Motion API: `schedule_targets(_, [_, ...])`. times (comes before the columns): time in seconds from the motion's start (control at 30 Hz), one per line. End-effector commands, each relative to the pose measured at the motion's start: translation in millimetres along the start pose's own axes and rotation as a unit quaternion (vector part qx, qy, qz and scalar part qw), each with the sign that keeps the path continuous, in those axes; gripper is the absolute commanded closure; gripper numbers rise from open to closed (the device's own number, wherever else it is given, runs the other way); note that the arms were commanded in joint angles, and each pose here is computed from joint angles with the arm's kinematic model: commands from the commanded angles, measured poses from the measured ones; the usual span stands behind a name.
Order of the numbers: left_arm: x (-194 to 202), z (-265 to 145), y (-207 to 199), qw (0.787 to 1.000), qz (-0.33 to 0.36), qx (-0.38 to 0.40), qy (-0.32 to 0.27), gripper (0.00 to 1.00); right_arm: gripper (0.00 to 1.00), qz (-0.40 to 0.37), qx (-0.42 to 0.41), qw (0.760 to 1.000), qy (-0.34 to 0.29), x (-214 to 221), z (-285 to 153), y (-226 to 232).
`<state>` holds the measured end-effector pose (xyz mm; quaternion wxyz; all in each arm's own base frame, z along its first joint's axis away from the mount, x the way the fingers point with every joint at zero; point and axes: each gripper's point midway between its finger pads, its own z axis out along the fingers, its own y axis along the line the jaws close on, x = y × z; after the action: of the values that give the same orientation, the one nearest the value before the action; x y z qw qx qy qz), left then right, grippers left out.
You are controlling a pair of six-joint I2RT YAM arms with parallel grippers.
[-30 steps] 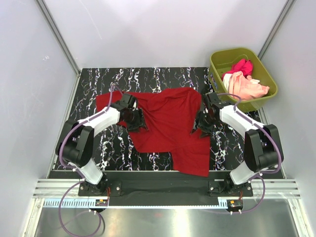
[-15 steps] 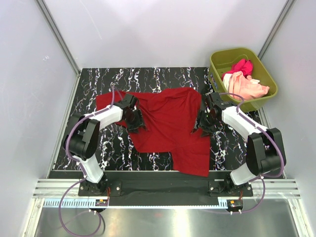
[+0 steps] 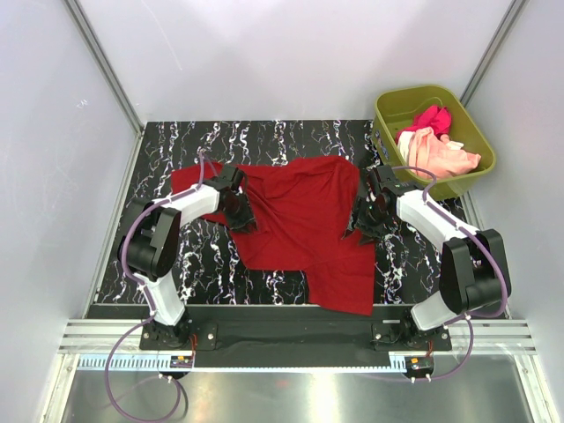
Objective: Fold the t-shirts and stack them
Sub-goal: Flatten the tshirt out
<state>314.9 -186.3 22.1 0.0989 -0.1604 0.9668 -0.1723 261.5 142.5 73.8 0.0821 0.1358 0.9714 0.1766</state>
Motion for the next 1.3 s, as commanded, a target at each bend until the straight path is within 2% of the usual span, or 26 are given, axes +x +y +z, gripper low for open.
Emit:
schedule_targets(0.0, [-13,-4,-12,1.0,0.017,0.008,-0.021,0.65,0.42,0.002,-0.005,1.0,-0.002,2,-6,0])
schedule_targets(0.13, [-9,-12,-16,0.999,0.026,0.005,-0.036,0.64,0.42,0.0,-0.007,1.0,-0.006,1,-8,1])
schedule_targets(0.3, [-9,-2,-21,0.999,0.032,0.002,-0.018,0.69,0.43,-0.001,-0.007,1.0,-0.005,0,-8,2])
schedule_targets(0.47, [-22,-7,-37,0.998,0.052,0.007,-0.037,0.76,0.42,-0.002,-0.005,1.0,-0.007,1,-9,0])
schedule_targets(0.6, [-25,-14,-73,0.994,0.091,0.047,-0.04,0.67,0.43,-0.001,-0.005,1.0,-0.006,2,-9,0])
schedule_targets(0.67, [-29,-25,-74,0.992,0.103,0.032,-0.058,0.61,0.42,-0.002,-0.006,1.0,-0.007,2,-10,0])
schedule_targets(0.7, [-33,-30,-69,0.992,0.104,0.019,-0.072,0.58,0.43,-0.002,-0.005,1.0,-0.007,2,-10,0])
schedule_targets(0.77, [-35,-47,-65,0.99,0.105,0.011,-0.092,0.44,0.43,-0.004,-0.005,1.0,-0.01,2,-12,0])
schedule_targets(0.87, [-31,-55,-52,0.99,0.094,-0.009,-0.103,0.43,0.43,-0.003,-0.005,1.0,-0.009,3,-10,-2])
schedule_targets(1.03, [-17,-36,-42,0.995,0.065,-0.026,-0.064,0.46,0.43,0.001,-0.018,1.0,-0.004,4,-8,3])
schedule_targets(1.17, [-12,-33,-36,0.997,0.027,-0.043,-0.056,0.46,0.44,-0.002,-0.015,1.0,-0.008,3,-10,2])
schedule_targets(1.27, [-2,-22,-38,0.999,0.0,-0.018,-0.042,0.49,0.44,-0.003,-0.014,1.0,-0.01,5,-10,0])
